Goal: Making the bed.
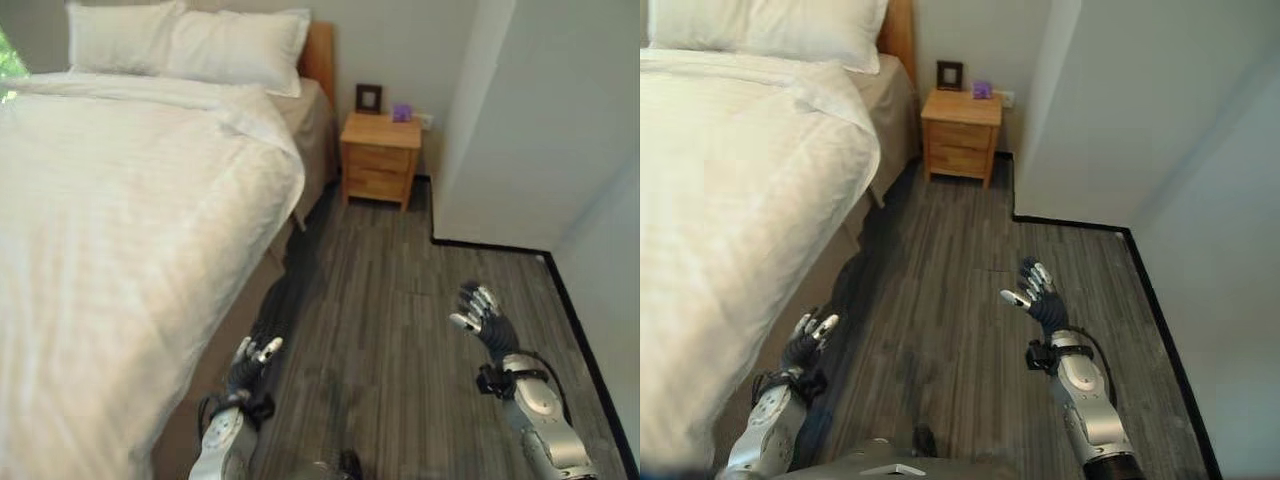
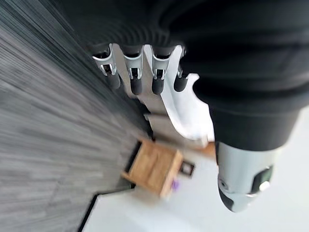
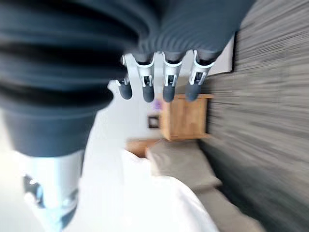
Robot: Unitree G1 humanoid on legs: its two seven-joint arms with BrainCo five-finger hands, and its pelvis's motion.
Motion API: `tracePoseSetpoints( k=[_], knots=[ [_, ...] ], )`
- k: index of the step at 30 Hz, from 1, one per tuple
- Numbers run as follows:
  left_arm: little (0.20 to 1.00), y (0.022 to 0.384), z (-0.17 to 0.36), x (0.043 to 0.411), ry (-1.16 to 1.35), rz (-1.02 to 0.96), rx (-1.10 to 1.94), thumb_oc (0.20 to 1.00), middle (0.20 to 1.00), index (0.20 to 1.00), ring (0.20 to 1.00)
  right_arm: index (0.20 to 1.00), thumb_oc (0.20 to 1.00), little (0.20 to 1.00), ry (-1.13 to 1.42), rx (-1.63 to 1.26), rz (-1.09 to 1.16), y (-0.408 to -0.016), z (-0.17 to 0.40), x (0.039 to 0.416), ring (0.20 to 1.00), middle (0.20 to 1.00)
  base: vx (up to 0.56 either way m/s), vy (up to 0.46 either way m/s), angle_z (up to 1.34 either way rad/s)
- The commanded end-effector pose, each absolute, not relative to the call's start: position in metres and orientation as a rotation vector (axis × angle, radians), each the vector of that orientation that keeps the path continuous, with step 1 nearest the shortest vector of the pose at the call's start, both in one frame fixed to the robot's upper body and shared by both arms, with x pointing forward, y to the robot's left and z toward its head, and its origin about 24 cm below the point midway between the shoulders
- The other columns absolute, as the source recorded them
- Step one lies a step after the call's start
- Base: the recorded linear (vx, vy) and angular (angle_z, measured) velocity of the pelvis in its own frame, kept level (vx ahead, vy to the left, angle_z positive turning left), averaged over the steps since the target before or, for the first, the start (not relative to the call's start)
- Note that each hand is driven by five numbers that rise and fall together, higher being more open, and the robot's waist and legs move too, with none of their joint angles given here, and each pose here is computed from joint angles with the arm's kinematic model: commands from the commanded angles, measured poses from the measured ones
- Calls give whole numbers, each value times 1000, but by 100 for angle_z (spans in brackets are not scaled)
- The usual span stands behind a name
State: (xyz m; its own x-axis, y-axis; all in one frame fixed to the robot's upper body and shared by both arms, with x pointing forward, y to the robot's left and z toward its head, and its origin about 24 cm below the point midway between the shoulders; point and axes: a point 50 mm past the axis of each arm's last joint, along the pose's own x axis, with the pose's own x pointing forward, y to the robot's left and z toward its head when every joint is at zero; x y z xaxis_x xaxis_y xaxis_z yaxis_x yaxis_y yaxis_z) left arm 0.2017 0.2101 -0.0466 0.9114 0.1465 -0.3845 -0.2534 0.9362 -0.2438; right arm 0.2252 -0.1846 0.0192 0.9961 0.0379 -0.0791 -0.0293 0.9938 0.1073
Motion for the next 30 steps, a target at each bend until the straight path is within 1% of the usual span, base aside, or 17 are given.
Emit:
tracePoseSetpoints(
  k=[1, 6, 10, 13, 15, 17, 23, 27, 30],
  knots=[
    [1000, 232, -13, 212, 208, 196, -216, 1000, 1000, 1000, 1000, 1000, 1000, 1000, -34, 60, 49, -198, 43, 243, 1000, 1000, 597, -233, 106],
    [1000, 232, -11, 220, 183, 213, -215, 1000, 1000, 1000, 1000, 1000, 1000, 1000, -14, 40, -24, -212, 37, 237, 1000, 1000, 598, -265, 107],
    [1000, 225, -8, 226, 159, 211, -236, 1000, 1000, 1000, 1000, 1000, 1000, 1000, 0, -25, -21, -221, 37, 230, 1000, 1000, 568, -277, 105],
    [1000, 221, -11, 227, 162, 230, -292, 1000, 1000, 1000, 1000, 1000, 1000, 1000, -14, -40, 3, -221, 41, 237, 1000, 1000, 457, -473, 5],
    [1000, 221, -9, 225, 156, 222, -335, 1000, 1000, 1000, 1000, 1000, 1000, 1000, -46, 34, 14, -221, 47, 237, 1000, 1000, 419, -658, -8],
    [1000, 218, -12, 222, 178, 192, -313, 1000, 1000, 1000, 1000, 1000, 1000, 1000, -18, 32, -14, -230, 44, 233, 1000, 1000, 447, -459, -3],
    [1000, 218, -17, 215, 203, 175, -307, 1000, 1000, 1000, 1000, 1000, 1000, 1000, -101, 27, -76, -249, 66, 239, 1000, 1000, 569, -151, 5],
    [1000, 220, -20, 209, 221, 186, -307, 1000, 1000, 1000, 1000, 1000, 1000, 1000, -131, 47, -28, -241, 74, 248, 1000, 1000, 571, -37, 45],
    [1000, 220, -19, 208, 225, 184, -292, 1000, 1000, 1000, 1000, 1000, 1000, 1000, -120, 62, 81, -217, 72, 255, 1000, 1000, 529, 195, 65]
  ],
)
